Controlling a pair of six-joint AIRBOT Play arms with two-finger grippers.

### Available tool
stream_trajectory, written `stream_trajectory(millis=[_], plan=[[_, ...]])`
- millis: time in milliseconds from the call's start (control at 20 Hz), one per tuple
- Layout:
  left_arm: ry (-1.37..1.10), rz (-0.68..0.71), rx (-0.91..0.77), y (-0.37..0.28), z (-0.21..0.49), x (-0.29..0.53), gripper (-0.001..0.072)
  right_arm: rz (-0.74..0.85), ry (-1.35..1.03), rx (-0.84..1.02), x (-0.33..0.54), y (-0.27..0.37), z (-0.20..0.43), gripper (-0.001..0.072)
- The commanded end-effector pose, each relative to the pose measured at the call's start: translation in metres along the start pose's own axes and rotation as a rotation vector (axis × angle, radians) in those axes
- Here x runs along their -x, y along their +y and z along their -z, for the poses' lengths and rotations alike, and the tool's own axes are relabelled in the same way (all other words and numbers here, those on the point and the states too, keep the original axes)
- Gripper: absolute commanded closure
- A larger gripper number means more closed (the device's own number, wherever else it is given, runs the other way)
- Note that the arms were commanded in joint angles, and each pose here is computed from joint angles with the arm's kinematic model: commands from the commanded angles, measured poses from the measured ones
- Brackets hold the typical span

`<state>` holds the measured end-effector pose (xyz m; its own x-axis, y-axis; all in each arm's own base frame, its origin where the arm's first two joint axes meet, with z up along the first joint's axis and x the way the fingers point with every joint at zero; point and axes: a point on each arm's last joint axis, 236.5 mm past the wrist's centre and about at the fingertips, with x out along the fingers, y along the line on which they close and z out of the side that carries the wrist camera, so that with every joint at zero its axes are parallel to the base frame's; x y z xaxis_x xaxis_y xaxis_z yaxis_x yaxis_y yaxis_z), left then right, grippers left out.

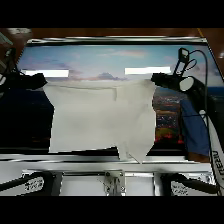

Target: Fold the shirts.

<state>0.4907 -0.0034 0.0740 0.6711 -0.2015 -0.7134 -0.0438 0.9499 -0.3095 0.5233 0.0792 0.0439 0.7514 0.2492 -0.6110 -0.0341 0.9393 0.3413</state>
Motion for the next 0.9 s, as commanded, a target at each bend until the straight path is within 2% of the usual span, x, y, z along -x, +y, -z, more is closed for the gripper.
stream_trajectory(millis=[0, 250, 450, 550, 850], plan=[[-0.047, -0.027, 0.022, 0.013, -0.003, -0.053, 0.0661, 0.030, -0.011, -0.009, -0.042, -0.010, 0.018, 0.0642], [0.179, -0.048, 0.022, 0.031, 0.060, -0.085, 0.0661, 0.045, 0.040, -0.001, -0.054, -0.018, 0.036, 0.0642], [0.362, -0.108, -0.045, 0.052, 0.099, -0.068, 0.0661, 0.079, 0.224, 0.116, -0.041, -0.027, 0.074, 0.0642], [0.433, -0.100, -0.036, 0.051, 0.114, -0.063, 0.0661, 0.084, 0.313, 0.045, -0.034, -0.029, 0.094, 0.0642], [0.522, -0.088, -0.034, 0.035, 0.136, -0.057, 0.0662, 0.175, 0.542, -0.007, -0.010, -0.046, 0.144, 0.0643]])
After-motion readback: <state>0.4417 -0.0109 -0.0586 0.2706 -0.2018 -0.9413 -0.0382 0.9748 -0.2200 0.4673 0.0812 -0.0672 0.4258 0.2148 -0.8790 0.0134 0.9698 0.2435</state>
